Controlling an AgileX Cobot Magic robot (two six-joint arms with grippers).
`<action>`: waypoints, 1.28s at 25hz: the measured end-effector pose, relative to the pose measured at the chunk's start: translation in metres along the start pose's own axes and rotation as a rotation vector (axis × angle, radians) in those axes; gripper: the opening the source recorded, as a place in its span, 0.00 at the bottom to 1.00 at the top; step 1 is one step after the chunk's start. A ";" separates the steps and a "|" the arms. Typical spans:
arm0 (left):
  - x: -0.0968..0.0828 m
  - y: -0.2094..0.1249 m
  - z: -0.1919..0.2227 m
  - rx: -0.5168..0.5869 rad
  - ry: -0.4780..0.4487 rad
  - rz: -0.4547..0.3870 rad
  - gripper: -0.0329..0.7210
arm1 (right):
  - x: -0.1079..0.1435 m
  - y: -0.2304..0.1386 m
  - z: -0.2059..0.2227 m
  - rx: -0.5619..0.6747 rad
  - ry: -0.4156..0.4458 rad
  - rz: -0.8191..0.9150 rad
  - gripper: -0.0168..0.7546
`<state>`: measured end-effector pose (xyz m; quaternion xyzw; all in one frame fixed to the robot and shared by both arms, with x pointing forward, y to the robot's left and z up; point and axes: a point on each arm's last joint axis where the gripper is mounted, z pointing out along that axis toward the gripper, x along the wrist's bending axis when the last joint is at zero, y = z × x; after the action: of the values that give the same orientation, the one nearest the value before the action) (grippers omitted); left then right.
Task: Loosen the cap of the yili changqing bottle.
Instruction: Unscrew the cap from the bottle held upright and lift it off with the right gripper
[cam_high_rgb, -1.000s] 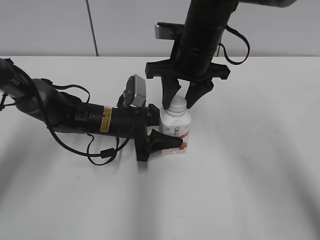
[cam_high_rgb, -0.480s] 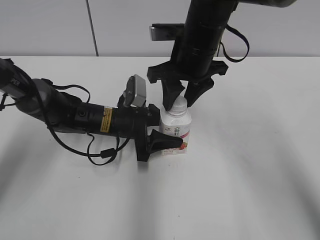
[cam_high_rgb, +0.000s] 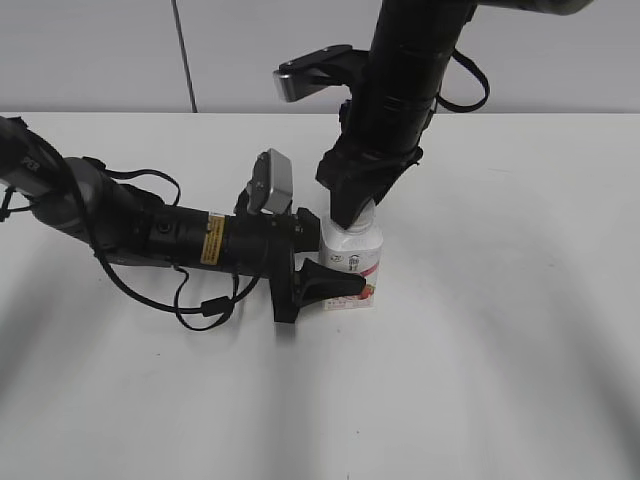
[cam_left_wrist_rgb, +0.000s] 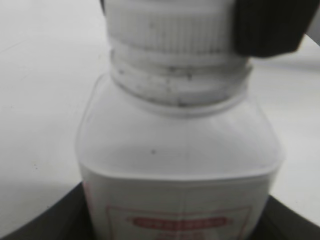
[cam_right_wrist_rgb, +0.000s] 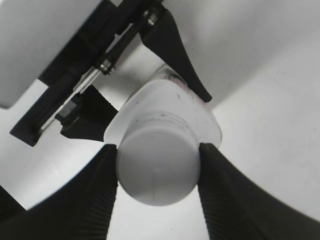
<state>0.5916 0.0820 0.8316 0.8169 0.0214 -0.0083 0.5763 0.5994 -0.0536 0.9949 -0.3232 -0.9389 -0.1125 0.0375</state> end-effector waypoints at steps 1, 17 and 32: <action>0.000 0.000 0.000 0.000 0.000 0.000 0.61 | 0.000 0.000 0.000 0.000 0.000 -0.039 0.53; -0.001 0.000 0.000 0.001 -0.008 0.005 0.61 | 0.003 0.001 0.000 -0.024 0.029 -0.498 0.53; -0.001 0.000 0.000 0.001 -0.008 0.007 0.61 | 0.003 0.001 0.000 -0.025 0.028 -0.595 0.53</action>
<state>0.5910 0.0824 0.8315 0.8173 0.0163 -0.0097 0.5759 0.5981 -0.0510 0.9957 -0.0325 -0.9903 -0.1346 0.0119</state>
